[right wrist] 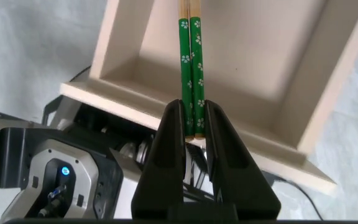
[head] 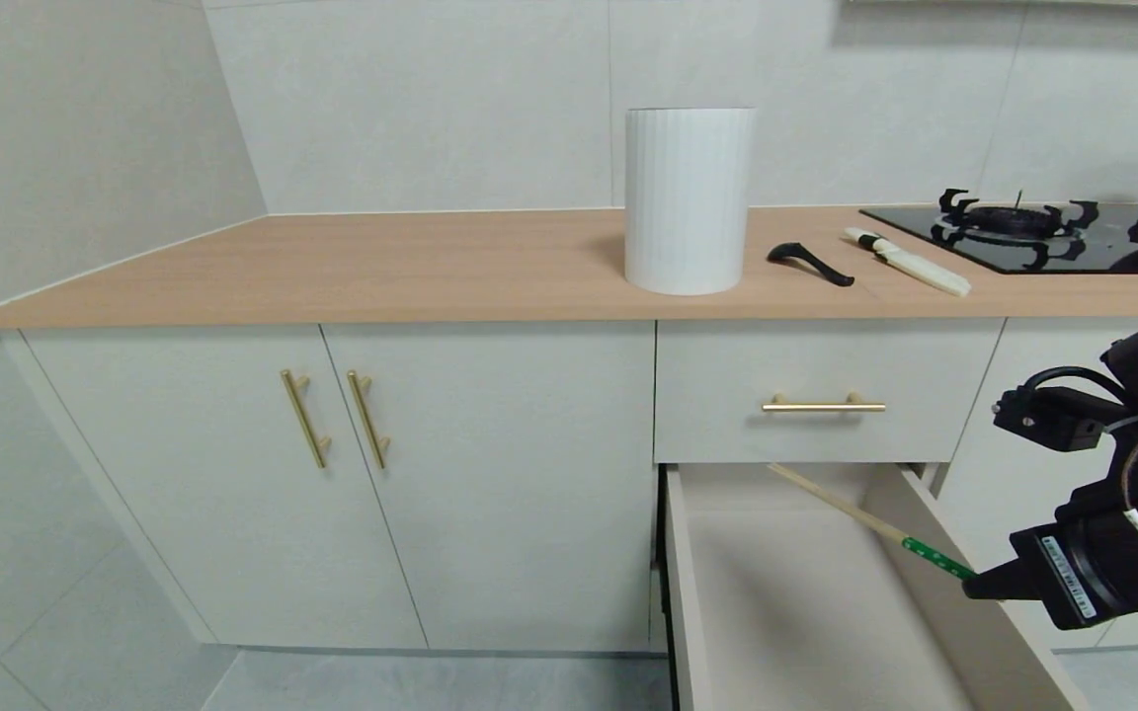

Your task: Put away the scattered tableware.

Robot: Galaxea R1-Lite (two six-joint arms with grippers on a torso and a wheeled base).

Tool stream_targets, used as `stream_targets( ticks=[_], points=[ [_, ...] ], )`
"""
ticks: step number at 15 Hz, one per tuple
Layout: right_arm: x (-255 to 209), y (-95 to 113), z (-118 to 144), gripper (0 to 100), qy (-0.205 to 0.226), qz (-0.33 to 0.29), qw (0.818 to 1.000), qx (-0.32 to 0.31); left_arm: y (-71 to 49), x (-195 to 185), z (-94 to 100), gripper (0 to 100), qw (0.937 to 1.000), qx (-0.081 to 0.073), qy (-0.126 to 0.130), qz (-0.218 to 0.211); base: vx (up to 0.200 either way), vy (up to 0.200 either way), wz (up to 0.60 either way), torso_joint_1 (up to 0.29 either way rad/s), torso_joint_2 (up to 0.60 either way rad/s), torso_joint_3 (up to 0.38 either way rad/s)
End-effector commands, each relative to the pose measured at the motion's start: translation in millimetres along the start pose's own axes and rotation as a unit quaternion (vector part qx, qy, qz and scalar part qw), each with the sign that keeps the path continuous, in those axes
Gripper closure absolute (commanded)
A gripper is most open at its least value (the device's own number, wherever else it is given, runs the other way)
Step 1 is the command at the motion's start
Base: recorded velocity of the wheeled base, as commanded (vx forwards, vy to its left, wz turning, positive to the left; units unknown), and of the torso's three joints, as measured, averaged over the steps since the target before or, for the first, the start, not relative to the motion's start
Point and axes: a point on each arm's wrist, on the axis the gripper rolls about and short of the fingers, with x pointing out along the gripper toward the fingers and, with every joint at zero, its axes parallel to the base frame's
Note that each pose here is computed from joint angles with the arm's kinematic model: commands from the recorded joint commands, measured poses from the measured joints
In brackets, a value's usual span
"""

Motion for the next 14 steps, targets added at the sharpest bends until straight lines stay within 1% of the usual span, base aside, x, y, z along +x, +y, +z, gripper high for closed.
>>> stream_targets(
  ticks=[1,3,6,8,10,11,14],
  points=[
    [4,0,1,100,0.007,-0.001,1.000,0.001,0.0,0,0.0,0,1.0000,0.001,0.000,0.000,0.000,0.000,0.00,-0.105,0.44,0.330],
    [6,0,1,100,0.010,-0.001,1.000,0.001,0.0,0,0.0,0,1.0000,0.001,0.000,0.000,0.000,0.000,0.00,-0.034,0.26,0.198],
    [7,0,2,100,0.011,0.000,1.000,0.001,0.0,0,0.0,0,1.0000,0.000,0.000,0.000,0.000,0.000,0.00,-0.018,0.06,0.028],
    [20,-1,8,100,0.014,0.001,1.000,0.002,0.0,0,0.0,0,1.0000,0.001,0.000,0.000,0.000,0.000,0.00,0.000,0.00,0.000],
    [51,-2,16,100,0.038,-0.002,0.999,0.005,0.0,0,0.0,0,1.0000,0.001,0.000,0.000,0.000,0.000,0.00,0.000,0.00,0.000],
    [72,-1,19,100,0.044,-0.002,0.999,0.003,0.0,0,0.0,0,1.0000,0.001,0.000,0.000,0.000,0.000,0.00,0.000,0.00,0.000],
    [124,-2,40,100,0.026,-0.018,0.999,0.019,0.0,0,0.0,0,1.0000,0.001,0.000,0.000,0.000,0.000,0.00,0.000,0.00,0.000]
  ],
)
